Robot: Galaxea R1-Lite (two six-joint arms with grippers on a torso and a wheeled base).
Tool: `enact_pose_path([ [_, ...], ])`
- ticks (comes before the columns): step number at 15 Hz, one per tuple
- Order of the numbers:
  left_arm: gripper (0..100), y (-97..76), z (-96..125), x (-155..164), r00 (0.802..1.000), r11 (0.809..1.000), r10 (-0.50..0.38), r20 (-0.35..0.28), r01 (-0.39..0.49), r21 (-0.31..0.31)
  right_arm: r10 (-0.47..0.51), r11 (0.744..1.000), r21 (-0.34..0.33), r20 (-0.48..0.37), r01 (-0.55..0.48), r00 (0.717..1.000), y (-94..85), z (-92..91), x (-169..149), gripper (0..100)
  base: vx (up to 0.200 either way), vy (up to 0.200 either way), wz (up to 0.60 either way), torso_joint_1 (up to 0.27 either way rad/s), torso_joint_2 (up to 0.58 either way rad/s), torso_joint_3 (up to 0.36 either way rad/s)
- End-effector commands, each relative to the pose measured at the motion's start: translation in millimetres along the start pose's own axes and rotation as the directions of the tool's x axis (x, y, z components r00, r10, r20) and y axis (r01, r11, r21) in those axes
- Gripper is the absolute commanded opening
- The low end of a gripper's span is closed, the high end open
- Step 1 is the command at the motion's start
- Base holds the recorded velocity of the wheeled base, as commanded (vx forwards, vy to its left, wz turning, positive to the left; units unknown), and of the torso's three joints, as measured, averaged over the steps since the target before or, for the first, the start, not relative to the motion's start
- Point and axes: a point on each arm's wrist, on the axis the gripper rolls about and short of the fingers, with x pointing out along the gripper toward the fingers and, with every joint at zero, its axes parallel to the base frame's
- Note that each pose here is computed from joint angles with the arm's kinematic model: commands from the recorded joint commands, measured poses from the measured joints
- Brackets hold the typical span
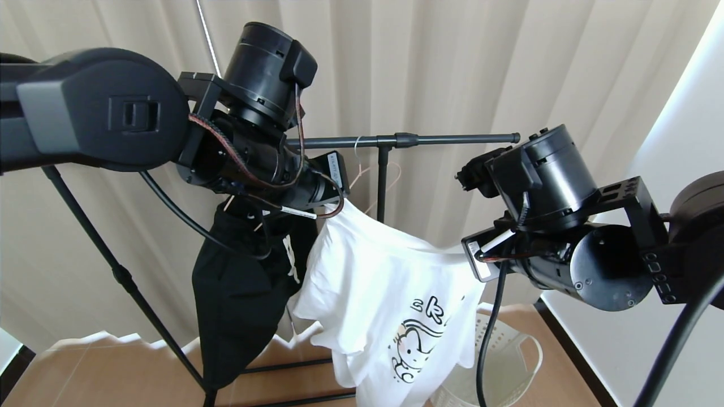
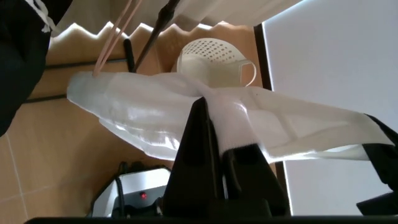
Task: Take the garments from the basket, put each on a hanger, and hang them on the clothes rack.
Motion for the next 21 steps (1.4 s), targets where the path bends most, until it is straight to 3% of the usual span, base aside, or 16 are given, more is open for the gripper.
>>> enact_pose_path([
  [1,0,-0.3,3,-10,1.000,1.000,-0.014,0.021,0.013,0.010,-0.015,1.000,-0.023,0.000,0.015,1.000,9.4,-3.9,1,0,0.000,0.000,0.00,0.000,0.00,0.000],
  [4,0,0.7,5,-26,0.999,0.999,-0.032,0.043,0.030,0.045,-0.004,0.999,0.038,0.052,0.002,0.999,15.3,3.6,2,0,0.000,0.000,0.00,0.000,0.00,0.000],
  [6,0,5.7,1,-41,0.998,0.997,-0.035,0.046,0.032,0.072,0.003,0.986,0.165,0.131,-0.025,0.991,13.8,21.7,-3,0,0.000,0.000,0.00,0.000,0.00,0.000],
  [8,0,11.6,-6,-46,0.999,0.995,-0.025,0.029,0.022,0.097,0.003,0.948,0.312,0.180,-0.060,0.984,11.1,40.6,-8,0,0.000,0.000,0.00,0.000,0.00,0.000],
  [13,0,15.5,-6,-70,0.997,0.995,-0.052,0.060,0.047,0.090,0.002,0.841,0.522,0.261,-0.143,0.965,0.2,68.9,-20,0,0.000,0.000,0.00,0.000,0.00,0.000],
  [15,0,17.7,-8,-77,0.996,0.995,-0.055,0.068,0.049,0.090,-0.002,0.820,0.548,0.292,-0.166,0.956,0.2,72.4,-21,0,0.000,0.000,0.00,0.000,0.00,0.000],
  [17,0,21.2,-12,-82,0.996,0.995,-0.054,0.066,0.048,0.090,-0.004,0.817,0.551,0.299,-0.169,0.954,0.4,73.0,-20,0,0.000,0.000,0.00,0.000,0.00,0.000],
  [20,0,24.6,-13,-82,0.997,0.995,-0.042,0.066,0.036,0.091,-0.004,0.827,0.540,0.287,-0.158,0.958,0.3,71.0,-19,0,0.000,0.000,0.00,0.000,0.00,0.000],
  [21,0,25.6,-9,-79,0.996,0.994,-0.043,0.079,0.034,0.104,-0.002,0.852,0.504,0.275,-0.142,0.962,-2.7,67.3,-23,0,0.000,0.000,0.00,0.000,0.00,0.000],
])
